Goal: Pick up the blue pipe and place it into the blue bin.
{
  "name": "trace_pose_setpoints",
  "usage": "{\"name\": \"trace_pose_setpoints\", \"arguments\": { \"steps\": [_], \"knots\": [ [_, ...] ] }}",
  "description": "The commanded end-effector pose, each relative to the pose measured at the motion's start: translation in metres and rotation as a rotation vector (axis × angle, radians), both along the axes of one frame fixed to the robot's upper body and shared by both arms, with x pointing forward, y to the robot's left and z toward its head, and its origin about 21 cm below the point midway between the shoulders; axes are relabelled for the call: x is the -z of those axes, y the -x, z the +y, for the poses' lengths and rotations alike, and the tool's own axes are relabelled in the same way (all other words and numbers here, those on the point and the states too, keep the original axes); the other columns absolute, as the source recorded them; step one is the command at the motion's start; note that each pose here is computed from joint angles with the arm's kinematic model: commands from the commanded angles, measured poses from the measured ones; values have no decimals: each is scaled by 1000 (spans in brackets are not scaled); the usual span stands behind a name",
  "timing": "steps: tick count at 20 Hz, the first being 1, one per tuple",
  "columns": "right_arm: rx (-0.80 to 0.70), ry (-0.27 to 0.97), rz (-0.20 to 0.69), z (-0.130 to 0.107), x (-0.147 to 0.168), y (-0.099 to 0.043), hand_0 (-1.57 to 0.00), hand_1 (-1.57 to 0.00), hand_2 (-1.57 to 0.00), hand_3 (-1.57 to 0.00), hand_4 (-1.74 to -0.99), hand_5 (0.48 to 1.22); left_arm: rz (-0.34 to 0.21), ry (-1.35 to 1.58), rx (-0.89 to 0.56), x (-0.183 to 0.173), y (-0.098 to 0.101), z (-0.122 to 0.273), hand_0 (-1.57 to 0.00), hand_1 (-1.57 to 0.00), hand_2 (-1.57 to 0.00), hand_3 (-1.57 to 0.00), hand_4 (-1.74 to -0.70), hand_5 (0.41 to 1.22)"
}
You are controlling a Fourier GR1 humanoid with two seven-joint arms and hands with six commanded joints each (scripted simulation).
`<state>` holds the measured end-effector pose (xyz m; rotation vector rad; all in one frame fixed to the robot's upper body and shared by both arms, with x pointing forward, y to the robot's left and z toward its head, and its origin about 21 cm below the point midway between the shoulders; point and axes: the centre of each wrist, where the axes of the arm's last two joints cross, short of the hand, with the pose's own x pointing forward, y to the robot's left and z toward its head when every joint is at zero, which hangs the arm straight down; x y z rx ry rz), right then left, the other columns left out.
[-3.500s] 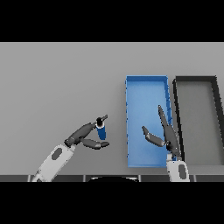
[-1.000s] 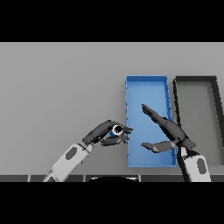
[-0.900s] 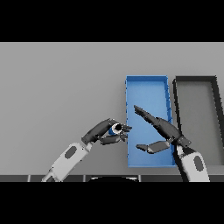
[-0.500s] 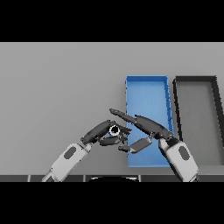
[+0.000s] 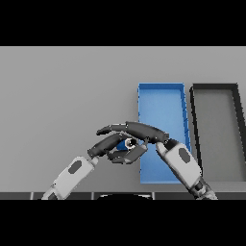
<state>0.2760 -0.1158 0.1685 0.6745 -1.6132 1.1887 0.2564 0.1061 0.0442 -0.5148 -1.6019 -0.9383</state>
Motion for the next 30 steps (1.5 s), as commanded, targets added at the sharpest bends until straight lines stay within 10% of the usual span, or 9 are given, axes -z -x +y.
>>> {"name": "trace_pose_setpoints", "arguments": {
  "steps": [1,3,5,10,15,21,26,30],
  "knots": [
    [-11,15,2,4,1,0,-527,-534,-531,-440,-1362,508,17,-66,7,-3,0,1,-991,-878,-850,-824,-1552,1221],
    [-59,0,5,10,2,-2,-888,-873,-905,-768,-1486,550,13,-60,-8,0,1,-2,-776,-706,-686,-583,-1533,1221],
    [-110,-58,45,13,5,1,-1134,-1124,-1145,-957,-1562,666,3,-18,-29,-2,0,-4,-1063,-1017,-969,-939,-1607,1221],
    [-124,-142,10,15,10,-2,-1428,-1425,-1431,-1370,-1441,1019,59,99,-20,2,2,-5,-1404,-1390,-1310,-1364,-1697,1221],
    [-136,-140,-26,13,9,-1,-1524,-1523,-1525,-1505,-1475,1155,69,99,-33,-1,2,-5,-1516,-1512,-1388,-1503,-1727,1221],
    [-127,-134,31,17,8,5,-1559,-1558,-1559,-1554,-1491,1204,-80,-37,56,1,-1,7,-473,-443,-399,-436,-1143,1187],
    [-136,-139,22,17,6,7,-1567,-1567,-1567,-1565,-1496,1215,-88,-78,16,-1,-6,6,-154,-145,-130,-142,-942,785],
    [-118,-116,13,17,8,6,-1569,-1569,-1569,-1569,-1493,1219,-77,-82,9,-4,-6,9,-63,-59,-53,-58,-887,638]
  ]
}}
